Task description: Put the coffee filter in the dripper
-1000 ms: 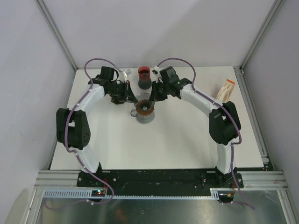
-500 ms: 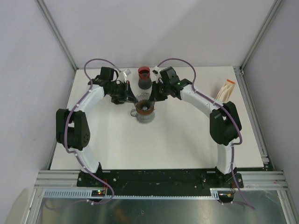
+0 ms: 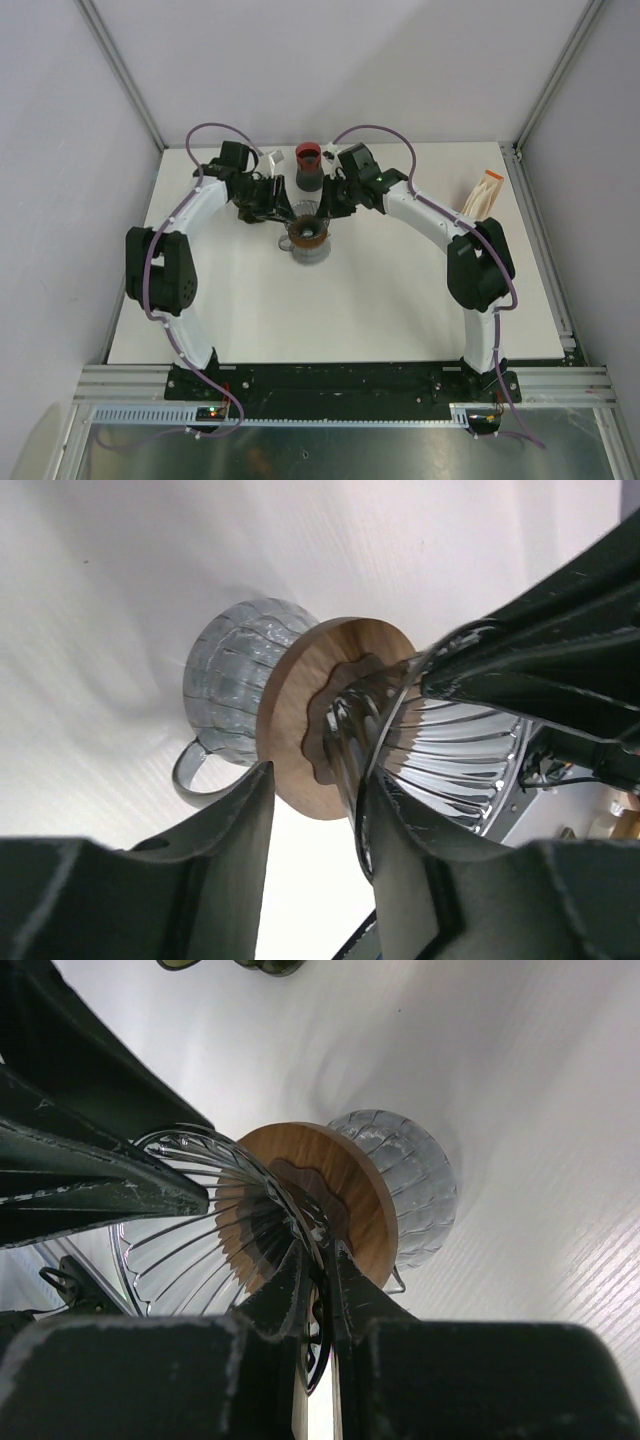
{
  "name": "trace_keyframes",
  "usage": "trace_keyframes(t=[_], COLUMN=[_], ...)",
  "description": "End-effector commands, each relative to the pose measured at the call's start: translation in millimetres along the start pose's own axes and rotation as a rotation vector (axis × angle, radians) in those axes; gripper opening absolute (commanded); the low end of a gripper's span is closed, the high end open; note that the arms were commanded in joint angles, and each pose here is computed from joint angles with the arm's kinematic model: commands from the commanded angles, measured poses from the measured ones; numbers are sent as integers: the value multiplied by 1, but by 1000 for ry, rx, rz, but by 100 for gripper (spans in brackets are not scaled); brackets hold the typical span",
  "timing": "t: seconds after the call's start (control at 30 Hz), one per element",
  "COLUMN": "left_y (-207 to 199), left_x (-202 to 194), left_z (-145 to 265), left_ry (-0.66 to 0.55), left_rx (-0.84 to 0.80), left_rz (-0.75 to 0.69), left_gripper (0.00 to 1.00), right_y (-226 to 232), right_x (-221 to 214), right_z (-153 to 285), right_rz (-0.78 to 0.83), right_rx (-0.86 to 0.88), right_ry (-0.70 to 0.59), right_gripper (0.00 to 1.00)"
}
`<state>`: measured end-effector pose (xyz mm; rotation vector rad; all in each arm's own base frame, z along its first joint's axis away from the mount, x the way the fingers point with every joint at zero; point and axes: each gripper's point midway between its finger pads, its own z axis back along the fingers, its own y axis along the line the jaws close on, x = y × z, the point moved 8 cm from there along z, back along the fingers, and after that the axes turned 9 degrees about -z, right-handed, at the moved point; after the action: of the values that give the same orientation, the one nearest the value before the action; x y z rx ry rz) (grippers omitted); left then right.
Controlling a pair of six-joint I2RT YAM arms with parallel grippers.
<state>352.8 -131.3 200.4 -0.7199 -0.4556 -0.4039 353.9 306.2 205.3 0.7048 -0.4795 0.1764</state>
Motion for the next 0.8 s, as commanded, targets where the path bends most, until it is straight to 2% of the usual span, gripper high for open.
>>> trace_keyframes(t=[0.0, 0.1, 0.4, 0.63, 0.77], left_y=[1, -3, -7, -8, -11], left_x=[17, 25, 32, 34, 37], left_z=[8, 15, 19, 23, 27], left_ry=[-30, -58, -80, -89, -100], left_rx=[57, 62, 61, 76, 76], left_rz=[-77, -105, -128, -140, -160], left_gripper=[48, 51, 53, 53, 54], right_y=[-12, -11, -4, -1, 2], right_x=[-16, -13, -1, 3, 7], right_z=[-12, -8, 0, -4, -3], right_rz=[37, 41, 50, 53, 57], right_rx=[-82, -81, -76, -56, -44], right_ry=[82, 76, 47, 55, 50], right_gripper=[0, 0, 3, 24, 32])
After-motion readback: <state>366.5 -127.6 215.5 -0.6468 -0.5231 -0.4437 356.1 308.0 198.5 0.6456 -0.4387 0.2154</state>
